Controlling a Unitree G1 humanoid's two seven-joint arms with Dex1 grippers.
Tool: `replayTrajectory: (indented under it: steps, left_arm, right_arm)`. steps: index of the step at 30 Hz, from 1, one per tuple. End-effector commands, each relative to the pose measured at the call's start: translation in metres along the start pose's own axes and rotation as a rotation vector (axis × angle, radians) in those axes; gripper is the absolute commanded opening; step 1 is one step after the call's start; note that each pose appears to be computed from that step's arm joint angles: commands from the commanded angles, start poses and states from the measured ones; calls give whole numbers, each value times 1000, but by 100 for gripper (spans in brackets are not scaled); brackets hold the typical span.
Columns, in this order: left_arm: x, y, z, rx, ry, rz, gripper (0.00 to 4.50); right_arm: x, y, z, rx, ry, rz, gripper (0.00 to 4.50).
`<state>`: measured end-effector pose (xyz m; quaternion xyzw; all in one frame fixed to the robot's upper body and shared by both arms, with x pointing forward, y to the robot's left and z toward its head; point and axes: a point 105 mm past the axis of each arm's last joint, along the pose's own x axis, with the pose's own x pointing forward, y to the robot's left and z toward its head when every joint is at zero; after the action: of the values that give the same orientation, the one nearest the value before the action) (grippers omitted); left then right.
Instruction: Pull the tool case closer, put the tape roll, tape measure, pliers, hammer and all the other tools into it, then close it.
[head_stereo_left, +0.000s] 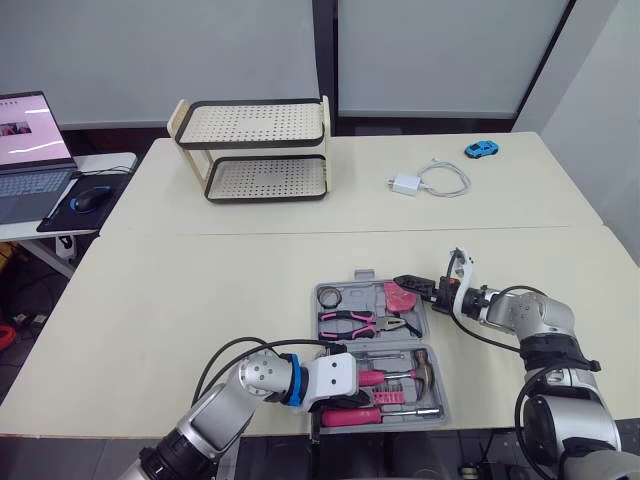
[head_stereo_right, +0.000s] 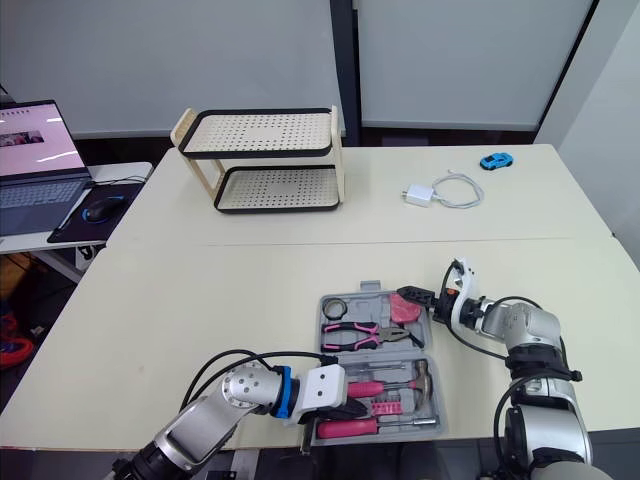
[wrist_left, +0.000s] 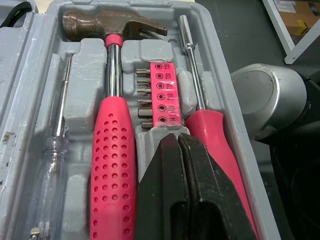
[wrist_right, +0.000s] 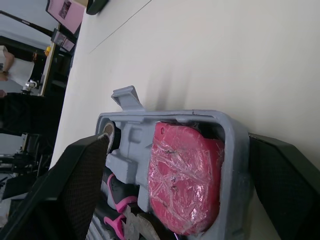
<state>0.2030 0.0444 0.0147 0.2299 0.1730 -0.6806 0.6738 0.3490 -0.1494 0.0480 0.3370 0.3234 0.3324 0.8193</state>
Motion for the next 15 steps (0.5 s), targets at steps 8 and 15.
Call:
replayTrajectory:
  steps: [8, 15]
  left_arm:
    - [4, -2, -17, -15, 61, 7, 0]
    - [1, 7, -13, 25, 44, 51, 0]
  right_arm:
    - [-10, 31, 19, 14, -68, 124, 447]
    - [-22, 44, 24, 0, -73, 154, 447]
